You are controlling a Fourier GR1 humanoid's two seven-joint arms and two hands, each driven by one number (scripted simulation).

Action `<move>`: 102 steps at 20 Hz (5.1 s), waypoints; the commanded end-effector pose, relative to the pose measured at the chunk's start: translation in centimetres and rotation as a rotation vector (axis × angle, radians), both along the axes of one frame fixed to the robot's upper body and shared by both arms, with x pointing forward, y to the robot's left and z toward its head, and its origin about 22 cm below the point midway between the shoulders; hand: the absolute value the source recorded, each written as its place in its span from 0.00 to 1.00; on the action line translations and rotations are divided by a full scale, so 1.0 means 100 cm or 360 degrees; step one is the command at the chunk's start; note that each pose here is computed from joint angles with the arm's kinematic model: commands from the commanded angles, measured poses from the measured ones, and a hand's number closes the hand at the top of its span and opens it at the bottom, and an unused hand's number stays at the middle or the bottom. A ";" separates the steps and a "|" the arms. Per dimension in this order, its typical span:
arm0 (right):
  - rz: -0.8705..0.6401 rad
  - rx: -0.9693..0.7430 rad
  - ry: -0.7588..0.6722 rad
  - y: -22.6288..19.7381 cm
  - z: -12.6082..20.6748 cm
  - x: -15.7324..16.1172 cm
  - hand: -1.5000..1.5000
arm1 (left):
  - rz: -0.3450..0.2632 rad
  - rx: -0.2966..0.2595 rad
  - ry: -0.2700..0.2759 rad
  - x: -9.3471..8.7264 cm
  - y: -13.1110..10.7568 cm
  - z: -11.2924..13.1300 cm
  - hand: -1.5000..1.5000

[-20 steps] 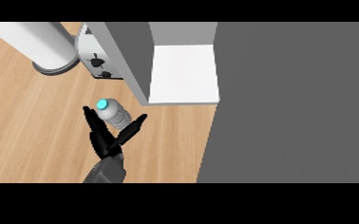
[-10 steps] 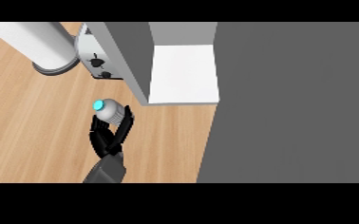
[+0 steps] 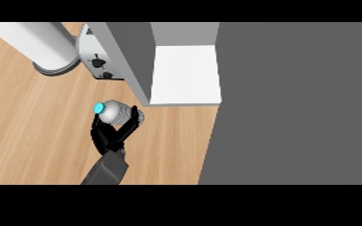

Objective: Pick up the bottled water, place it into the cabinet and close the cabinet

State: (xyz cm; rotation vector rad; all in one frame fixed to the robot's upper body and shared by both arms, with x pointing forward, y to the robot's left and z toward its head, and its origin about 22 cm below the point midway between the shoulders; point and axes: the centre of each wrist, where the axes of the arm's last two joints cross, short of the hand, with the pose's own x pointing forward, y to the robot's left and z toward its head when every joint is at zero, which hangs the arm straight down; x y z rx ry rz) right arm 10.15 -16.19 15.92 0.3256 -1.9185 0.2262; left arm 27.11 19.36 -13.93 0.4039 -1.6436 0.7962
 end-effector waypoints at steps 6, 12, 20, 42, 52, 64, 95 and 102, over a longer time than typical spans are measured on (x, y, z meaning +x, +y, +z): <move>-0.0045 -0.0043 -0.0086 -0.006 0.005 0.000 0.00 | -0.0930 -0.0012 -0.0104 -0.040 0.006 -0.018 1.00; -0.0056 -0.0005 -0.0135 -0.011 0.025 -0.006 0.00 | -0.1055 0.0061 -0.0169 -0.058 0.021 -0.002 1.00; -0.0047 0.0007 -0.0121 -0.012 0.028 -0.015 0.00 | -0.1150 -0.0080 -0.0188 -0.045 -0.010 0.057 1.00; -0.0027 0.0007 -0.0092 -0.009 0.017 -0.018 0.00 | -0.1177 0.0144 -0.0272 0.008 -0.094 0.177 1.00; -0.0029 0.0035 -0.0099 -0.010 0.030 -0.018 0.00 | -0.1093 0.0272 -0.0251 0.057 -0.106 0.210 1.00; -0.0019 0.0024 -0.0063 -0.013 0.018 -0.027 0.00 | -0.0976 0.0535 -0.0063 0.119 -0.107 0.203 1.00; 0.0046 0.0049 -0.0097 -0.005 0.008 -0.014 0.00 | -0.0608 0.0958 0.0322 0.151 -0.089 0.155 1.00; 0.0062 0.0029 -0.0109 -0.007 -0.003 -0.013 0.00 | -0.0525 0.1197 0.0459 0.153 -0.077 0.150 0.00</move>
